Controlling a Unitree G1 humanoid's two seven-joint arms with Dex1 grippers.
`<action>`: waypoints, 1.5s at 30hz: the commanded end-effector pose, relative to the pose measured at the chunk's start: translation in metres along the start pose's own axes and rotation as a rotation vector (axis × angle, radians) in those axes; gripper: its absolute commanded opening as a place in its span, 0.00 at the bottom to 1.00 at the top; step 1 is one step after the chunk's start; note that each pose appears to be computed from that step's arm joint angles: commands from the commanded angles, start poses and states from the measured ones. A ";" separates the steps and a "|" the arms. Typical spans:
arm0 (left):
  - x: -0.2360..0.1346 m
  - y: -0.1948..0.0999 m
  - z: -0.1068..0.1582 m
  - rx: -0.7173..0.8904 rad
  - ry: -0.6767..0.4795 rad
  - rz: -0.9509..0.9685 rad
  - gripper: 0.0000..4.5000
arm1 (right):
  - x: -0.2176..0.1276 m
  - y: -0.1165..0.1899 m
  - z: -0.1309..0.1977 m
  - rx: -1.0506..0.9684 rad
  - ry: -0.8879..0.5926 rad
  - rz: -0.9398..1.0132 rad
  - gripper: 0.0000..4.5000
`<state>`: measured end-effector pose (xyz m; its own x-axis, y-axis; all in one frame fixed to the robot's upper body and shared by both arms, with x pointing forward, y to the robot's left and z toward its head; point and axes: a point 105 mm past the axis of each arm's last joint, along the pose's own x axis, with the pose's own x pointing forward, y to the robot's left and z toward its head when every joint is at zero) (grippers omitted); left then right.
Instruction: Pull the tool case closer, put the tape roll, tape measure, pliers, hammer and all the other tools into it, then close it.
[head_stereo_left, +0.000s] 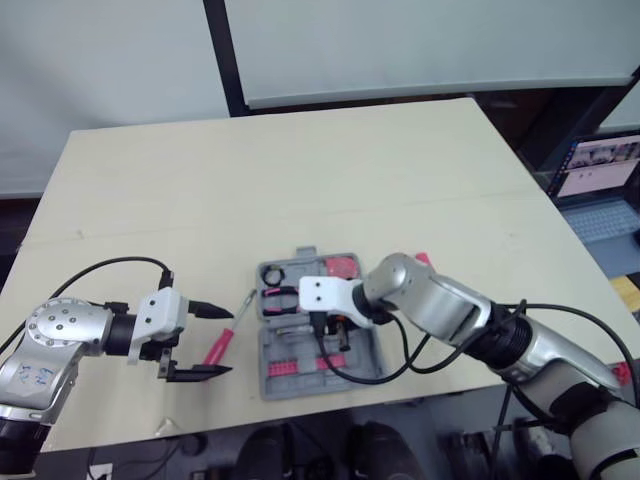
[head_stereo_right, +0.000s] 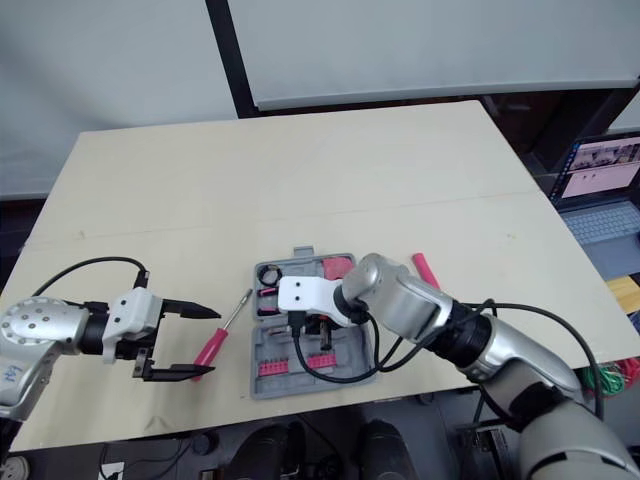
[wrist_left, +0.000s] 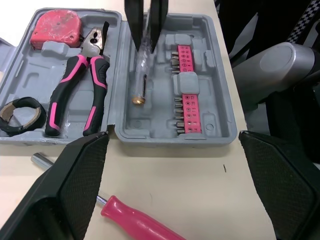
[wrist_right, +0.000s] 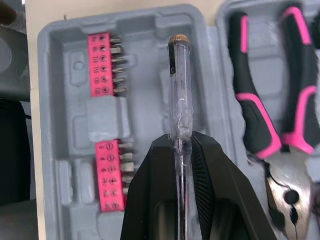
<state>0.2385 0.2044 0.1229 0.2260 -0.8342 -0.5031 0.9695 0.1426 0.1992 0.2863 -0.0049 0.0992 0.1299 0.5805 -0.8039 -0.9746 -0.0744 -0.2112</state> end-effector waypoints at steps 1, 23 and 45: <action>0.001 0.000 0.009 0.046 -0.004 -0.001 1.00 | 0.004 -0.005 0.004 -0.047 0.007 -0.027 0.01; 0.005 -0.001 0.015 0.051 -0.022 -0.001 1.00 | 0.021 -0.005 0.012 -0.101 0.015 -0.019 0.01; 0.008 -0.002 0.018 0.037 -0.049 0.008 1.00 | -0.002 -0.003 0.017 0.080 -0.474 -0.148 0.34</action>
<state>0.2369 0.1900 0.1262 0.2262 -0.8493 -0.4770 0.9673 0.1381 0.2128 0.2785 0.0121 0.0947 0.1508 0.8435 -0.5155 -0.9767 0.0466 -0.2094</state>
